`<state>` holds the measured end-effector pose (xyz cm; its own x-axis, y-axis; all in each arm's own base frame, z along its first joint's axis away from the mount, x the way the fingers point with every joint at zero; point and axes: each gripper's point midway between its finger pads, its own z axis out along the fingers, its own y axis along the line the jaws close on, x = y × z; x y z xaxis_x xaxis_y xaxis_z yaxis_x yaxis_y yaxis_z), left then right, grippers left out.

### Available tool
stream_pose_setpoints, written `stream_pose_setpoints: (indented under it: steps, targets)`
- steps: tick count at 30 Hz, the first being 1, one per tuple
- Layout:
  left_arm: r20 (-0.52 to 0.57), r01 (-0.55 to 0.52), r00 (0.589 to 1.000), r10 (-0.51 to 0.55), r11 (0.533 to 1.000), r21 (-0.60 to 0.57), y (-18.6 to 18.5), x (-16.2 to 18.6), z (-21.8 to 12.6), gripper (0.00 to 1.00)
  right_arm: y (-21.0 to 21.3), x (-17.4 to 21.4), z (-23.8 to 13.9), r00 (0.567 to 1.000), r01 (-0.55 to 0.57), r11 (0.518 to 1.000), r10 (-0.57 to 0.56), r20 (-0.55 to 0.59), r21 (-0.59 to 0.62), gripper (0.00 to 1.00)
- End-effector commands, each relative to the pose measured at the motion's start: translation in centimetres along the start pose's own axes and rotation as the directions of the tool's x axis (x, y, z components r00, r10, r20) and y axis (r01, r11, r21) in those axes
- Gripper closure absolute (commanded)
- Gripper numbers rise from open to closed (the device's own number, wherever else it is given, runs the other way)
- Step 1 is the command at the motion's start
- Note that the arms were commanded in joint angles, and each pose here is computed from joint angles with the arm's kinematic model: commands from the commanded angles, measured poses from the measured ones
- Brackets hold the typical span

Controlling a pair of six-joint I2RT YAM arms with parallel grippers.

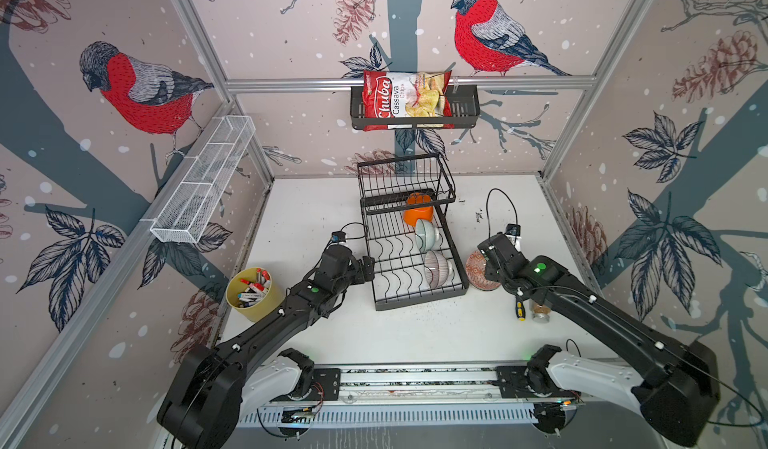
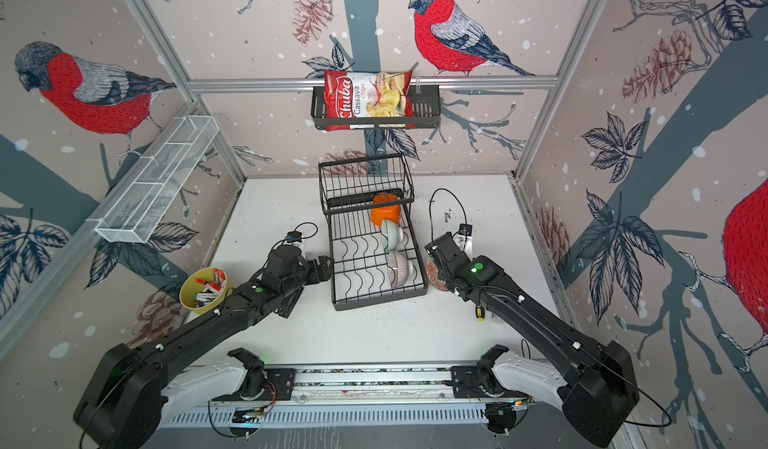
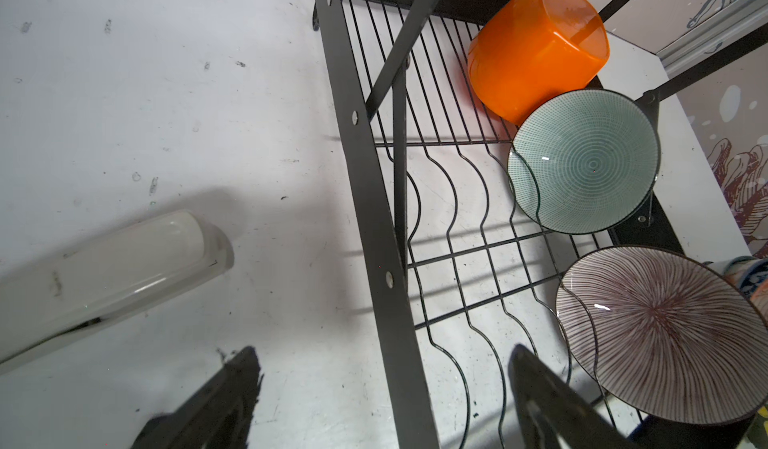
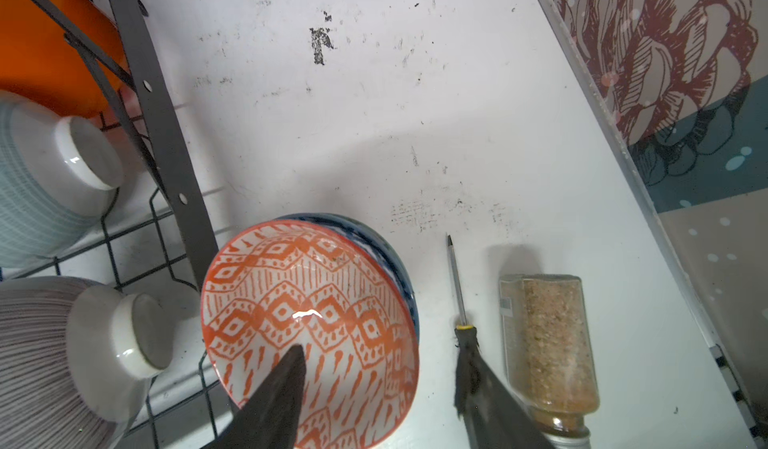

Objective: Load the bowls into the dish rack
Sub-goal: 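Grasp the rim of the orange-patterned bowl atop the stack with the right gripper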

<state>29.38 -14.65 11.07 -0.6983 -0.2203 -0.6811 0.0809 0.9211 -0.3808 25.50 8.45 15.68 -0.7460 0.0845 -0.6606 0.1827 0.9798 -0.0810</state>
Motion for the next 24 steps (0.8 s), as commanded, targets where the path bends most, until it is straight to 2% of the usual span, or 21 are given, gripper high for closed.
stream_pose_setpoints:
  steps: [1, 11, 24]
  targets:
    - [-0.005, 0.003, 1.0, -0.003, 1.0, 0.02, -0.4, -0.1, 0.2, 0.07, 0.0, -0.4, 0.2, 1.0, -0.019, 1.0, 0.019, 0.014, 0.0, 0.44]
    - [-0.044, 0.014, 0.999, -0.013, 1.0, 0.014, -0.2, 0.9, 1.0, 0.08, -0.3, -0.6, 1.9, 0.998, -0.056, 0.998, 0.056, 0.004, 0.002, 0.57]
    - [-0.063, 0.011, 0.998, -0.01, 1.0, 0.014, -0.1, 1.4, 1.4, 0.07, -0.3, 0.0, 3.8, 0.998, -0.039, 0.999, 0.041, -0.056, 0.029, 0.69]
